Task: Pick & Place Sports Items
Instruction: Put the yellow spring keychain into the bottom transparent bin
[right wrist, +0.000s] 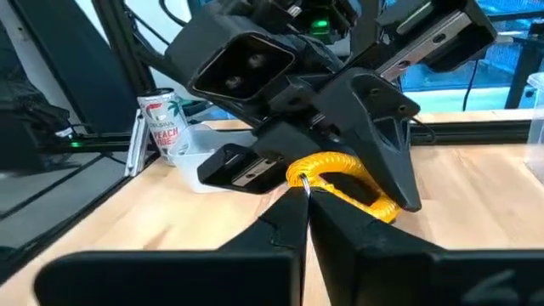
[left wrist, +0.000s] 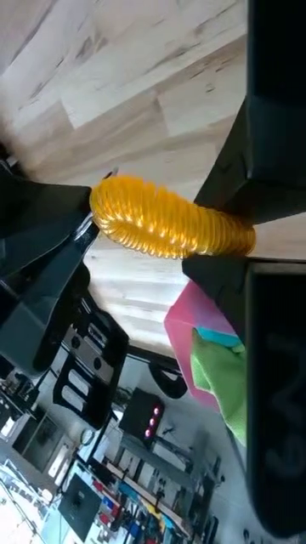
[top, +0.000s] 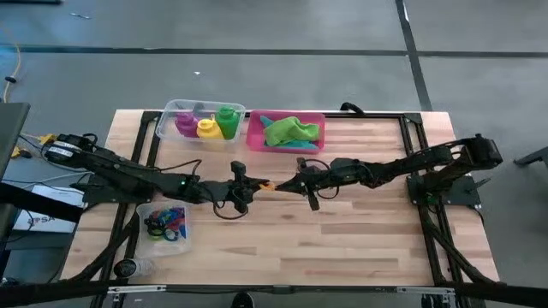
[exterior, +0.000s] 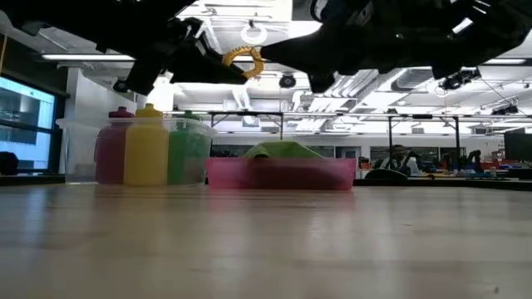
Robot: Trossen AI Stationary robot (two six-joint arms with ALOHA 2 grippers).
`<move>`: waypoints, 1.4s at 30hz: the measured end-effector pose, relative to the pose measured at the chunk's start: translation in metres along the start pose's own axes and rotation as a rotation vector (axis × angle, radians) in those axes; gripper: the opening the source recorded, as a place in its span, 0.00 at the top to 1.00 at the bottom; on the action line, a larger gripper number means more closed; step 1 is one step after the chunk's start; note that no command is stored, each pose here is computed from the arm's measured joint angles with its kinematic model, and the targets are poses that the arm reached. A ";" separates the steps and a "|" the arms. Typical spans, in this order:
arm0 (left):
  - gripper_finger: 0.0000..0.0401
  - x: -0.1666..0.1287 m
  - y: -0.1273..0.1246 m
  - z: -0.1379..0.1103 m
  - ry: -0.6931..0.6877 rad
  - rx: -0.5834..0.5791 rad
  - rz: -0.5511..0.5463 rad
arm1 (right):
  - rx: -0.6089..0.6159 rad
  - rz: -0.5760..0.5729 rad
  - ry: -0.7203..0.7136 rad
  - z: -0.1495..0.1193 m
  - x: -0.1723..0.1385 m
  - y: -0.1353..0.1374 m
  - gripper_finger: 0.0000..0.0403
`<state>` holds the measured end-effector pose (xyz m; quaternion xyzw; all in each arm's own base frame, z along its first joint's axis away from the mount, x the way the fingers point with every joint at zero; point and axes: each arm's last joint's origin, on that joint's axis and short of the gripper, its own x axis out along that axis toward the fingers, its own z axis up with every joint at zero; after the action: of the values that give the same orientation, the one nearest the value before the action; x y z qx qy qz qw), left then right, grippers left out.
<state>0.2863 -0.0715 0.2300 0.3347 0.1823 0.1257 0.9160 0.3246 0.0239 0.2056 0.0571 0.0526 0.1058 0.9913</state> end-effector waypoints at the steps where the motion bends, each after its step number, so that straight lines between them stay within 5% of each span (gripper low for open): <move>1: 0.95 0.000 0.000 0.000 0.000 -0.002 0.000 | 0.014 0.000 0.000 0.000 0.000 0.000 1.00; 6: 0.95 0.000 0.000 0.000 0.001 0.000 0.000 | 0.024 0.006 0.001 0.000 0.000 0.000 0.93; 19: 0.95 -0.017 -0.002 0.004 0.029 -0.024 -0.003 | 0.079 -0.025 -0.004 0.000 0.000 -0.001 0.56; 31: 0.95 -0.079 0.016 -0.003 0.125 -0.228 -0.137 | 0.037 -0.096 -0.073 0.006 0.000 -0.002 0.46; 42: 0.95 -0.152 0.044 -0.036 0.330 -0.606 -0.561 | 0.050 -0.101 -0.055 0.004 0.000 -0.003 0.46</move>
<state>0.1296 -0.0716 0.2716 -0.0360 0.3645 -0.0282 0.9301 0.3255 0.0207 0.2096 0.0819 0.0306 0.0528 0.9948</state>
